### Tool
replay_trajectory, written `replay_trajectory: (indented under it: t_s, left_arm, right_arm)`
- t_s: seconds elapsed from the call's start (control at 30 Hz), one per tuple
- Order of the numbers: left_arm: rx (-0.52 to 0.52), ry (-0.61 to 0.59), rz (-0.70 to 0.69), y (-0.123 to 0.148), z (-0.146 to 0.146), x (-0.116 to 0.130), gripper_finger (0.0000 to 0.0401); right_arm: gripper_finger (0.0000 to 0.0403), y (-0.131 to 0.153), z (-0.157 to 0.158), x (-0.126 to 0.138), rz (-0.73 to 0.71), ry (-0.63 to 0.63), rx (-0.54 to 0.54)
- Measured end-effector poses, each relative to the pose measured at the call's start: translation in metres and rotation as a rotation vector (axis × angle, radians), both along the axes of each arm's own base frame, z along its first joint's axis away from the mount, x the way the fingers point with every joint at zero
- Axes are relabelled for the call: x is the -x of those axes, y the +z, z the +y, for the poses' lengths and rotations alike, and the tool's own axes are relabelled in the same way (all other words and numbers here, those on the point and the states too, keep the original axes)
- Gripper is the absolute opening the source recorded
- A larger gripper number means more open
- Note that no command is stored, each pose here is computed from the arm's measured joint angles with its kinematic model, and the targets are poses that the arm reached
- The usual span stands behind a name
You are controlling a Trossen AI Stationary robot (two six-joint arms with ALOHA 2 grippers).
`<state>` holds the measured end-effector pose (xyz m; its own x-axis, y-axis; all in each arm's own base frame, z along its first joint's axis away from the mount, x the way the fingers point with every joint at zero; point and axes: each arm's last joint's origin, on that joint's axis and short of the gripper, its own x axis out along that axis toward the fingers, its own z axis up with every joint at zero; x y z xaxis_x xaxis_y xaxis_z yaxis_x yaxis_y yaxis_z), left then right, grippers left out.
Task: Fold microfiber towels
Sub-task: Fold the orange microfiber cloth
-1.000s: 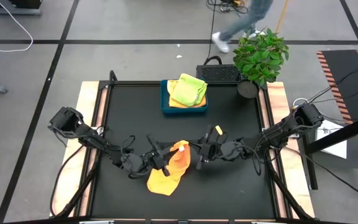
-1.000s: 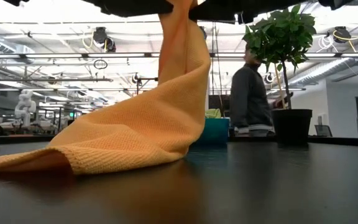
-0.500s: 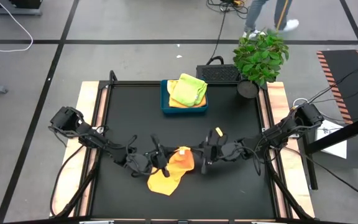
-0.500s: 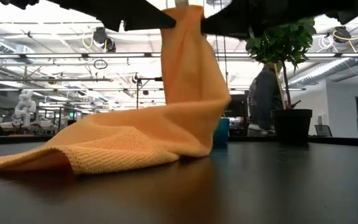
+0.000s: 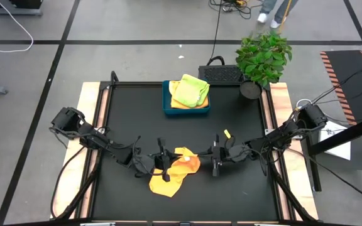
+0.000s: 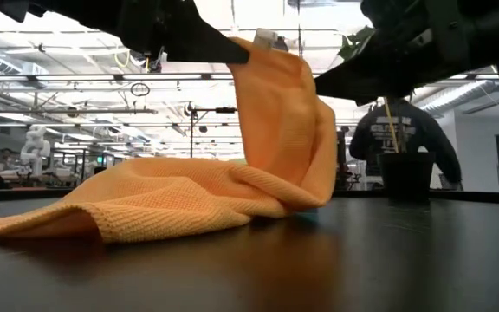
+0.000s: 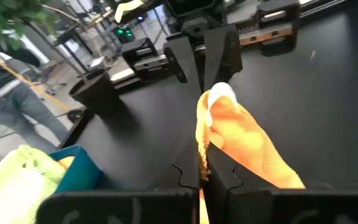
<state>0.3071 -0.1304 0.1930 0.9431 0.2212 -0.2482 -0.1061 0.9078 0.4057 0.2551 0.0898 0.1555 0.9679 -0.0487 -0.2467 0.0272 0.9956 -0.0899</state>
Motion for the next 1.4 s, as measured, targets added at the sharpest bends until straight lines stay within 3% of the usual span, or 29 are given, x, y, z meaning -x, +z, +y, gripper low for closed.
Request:
replay_trajectory:
  t_s: [0.13, 0.43, 0.6, 0.83, 1.03, 1.27, 1.4]
  left_arm:
    - [0.012, -0.009, 0.017, -0.002, 0.002, -0.001, 0.0003]
    - [0.000, -0.013, 0.036, -0.003, 0.003, 0.000, 0.0003]
    - [-0.003, -0.008, 0.036, -0.003, 0.005, -0.001, 0.0005]
    - [0.000, 0.013, 0.037, -0.003, 0.013, -0.004, 0.0005]
    - [-0.008, 0.026, 0.051, -0.005, 0.017, -0.006, 0.0005]
    - [-0.031, 0.034, 0.070, -0.006, 0.021, -0.006, 0.0005]
    - [-0.015, 0.041, 0.066, -0.006, 0.023, -0.007, 0.0004]
  right_arm:
    - [0.0026, -0.001, 0.000, 0.003, -0.014, 0.030, -0.009]
    - [0.0151, 0.004, 0.002, 0.002, -0.071, 0.048, -0.022]
    - [0.0192, 0.015, 0.009, -0.006, -0.086, 0.110, 0.024]
    - [0.0194, 0.032, 0.024, -0.026, -0.057, 0.123, 0.083]
    - [0.0184, 0.023, 0.027, -0.035, -0.027, 0.044, 0.128]
    - [0.0183, 0.022, 0.021, -0.037, -0.051, -0.123, 0.079]
    - [0.0183, 0.024, 0.018, -0.038, -0.070, -0.144, 0.067]
